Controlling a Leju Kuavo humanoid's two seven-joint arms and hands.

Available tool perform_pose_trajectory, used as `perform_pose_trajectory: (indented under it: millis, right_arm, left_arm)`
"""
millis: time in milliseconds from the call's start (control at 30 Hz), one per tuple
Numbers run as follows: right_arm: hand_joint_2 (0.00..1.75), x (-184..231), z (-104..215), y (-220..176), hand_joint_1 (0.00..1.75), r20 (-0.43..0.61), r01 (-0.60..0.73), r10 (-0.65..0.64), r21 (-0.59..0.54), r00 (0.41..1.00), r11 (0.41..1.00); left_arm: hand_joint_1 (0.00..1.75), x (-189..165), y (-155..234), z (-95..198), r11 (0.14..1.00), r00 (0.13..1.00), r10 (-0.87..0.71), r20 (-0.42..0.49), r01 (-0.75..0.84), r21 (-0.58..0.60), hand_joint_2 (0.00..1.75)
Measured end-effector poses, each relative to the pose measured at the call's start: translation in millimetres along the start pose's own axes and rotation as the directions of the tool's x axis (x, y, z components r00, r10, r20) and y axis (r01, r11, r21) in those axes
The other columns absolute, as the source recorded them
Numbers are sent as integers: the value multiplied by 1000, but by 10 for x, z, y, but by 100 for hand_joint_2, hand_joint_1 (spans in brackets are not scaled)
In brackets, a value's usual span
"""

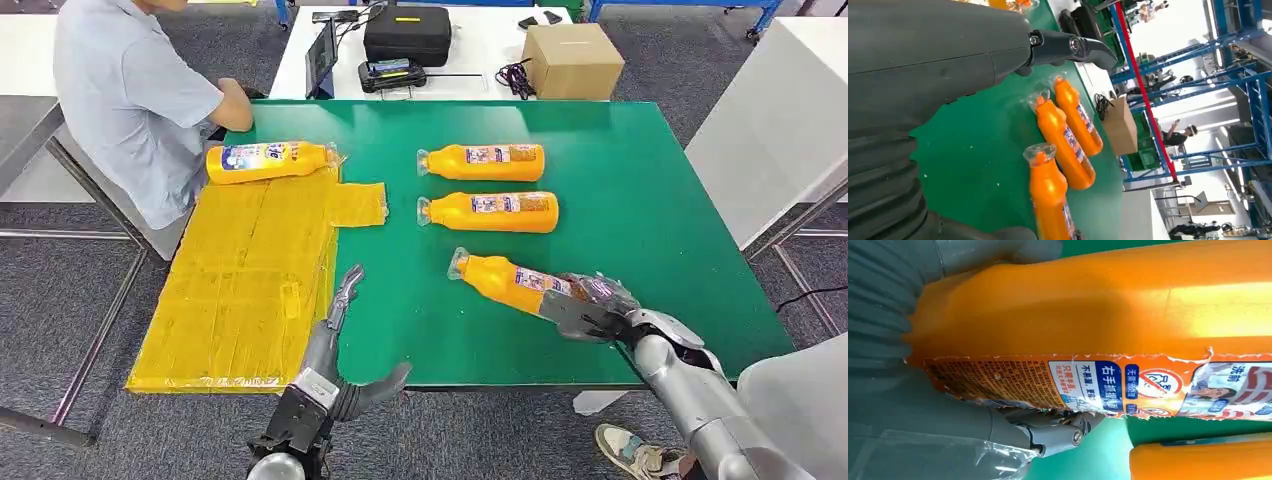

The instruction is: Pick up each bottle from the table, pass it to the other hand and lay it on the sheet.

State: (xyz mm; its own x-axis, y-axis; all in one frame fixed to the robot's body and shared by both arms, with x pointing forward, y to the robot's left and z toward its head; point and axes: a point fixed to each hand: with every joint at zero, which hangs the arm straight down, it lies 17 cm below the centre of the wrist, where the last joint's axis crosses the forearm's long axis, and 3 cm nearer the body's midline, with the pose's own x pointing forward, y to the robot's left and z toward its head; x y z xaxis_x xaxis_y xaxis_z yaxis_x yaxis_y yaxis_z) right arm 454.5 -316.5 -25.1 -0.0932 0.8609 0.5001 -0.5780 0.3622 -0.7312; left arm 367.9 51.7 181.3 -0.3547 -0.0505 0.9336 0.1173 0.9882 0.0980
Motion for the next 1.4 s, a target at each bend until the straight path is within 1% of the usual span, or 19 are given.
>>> perform_pose_trajectory:
  millis: [33,100,167,300,367,433,533,600,700,967,1000,1100,1200,1267,1400]
  right_arm:
    - [175,34,4,9,175,17,22,-22,1,1000,1000]
    - [175,158,52,26,175,87,128,-128,8,988,992]
    - [175,263,113,27,175,138,212,-209,-4,968,977]
    - [175,485,154,8,175,192,267,-257,-28,947,963]
    - [175,654,176,-9,175,234,301,-283,-45,930,953]
    - [175,863,199,-22,175,286,327,-298,-56,911,943]
    - [175,1178,229,-229,175,373,371,-316,-85,872,925]
    - [175,1309,244,-356,175,409,383,-313,-100,857,918]
    - [175,1407,260,-439,175,435,391,-309,-112,846,913]
    - [175,1677,233,-589,175,499,422,-320,-103,805,901]
    - [175,1711,229,-603,175,506,428,-324,-100,799,898]
    - [175,1816,222,-649,175,529,450,-341,-87,777,889]
    - [175,1996,219,-722,175,566,473,-362,-57,741,879]
    - [175,2205,214,-790,175,605,483,-376,-17,702,876]
    - [175,2700,201,-924,175,674,495,-420,93,607,864]
  left_arm:
    - [0,3,3,0,1000,1000,7,2,-7,2,175]
    - [0,22,31,-4,999,999,36,14,-36,18,175]
    - [0,45,107,-23,996,998,64,23,-65,64,175]
    - [0,46,284,-41,981,992,122,34,-126,150,175]
    - [0,52,386,-43,966,987,155,48,-162,200,175]
    - [0,46,455,-36,954,982,180,56,-188,231,175]
    - [0,40,454,-33,941,969,239,59,-246,231,175]
    - [0,45,449,-33,938,965,254,63,-261,228,175]
    - [0,46,453,-33,935,963,261,65,-269,230,175]
    - [0,-1,452,-32,899,928,369,51,-371,234,175]
    - [0,-26,472,-31,895,927,373,43,-372,246,175]
    - [0,-207,489,-26,883,915,402,-24,-380,275,175]
    - [0,-354,387,-31,869,889,453,-73,-421,258,175]
    - [0,-379,293,-82,852,863,498,-85,-468,232,175]
    - [0,-515,127,-231,814,806,575,-143,-544,206,175]
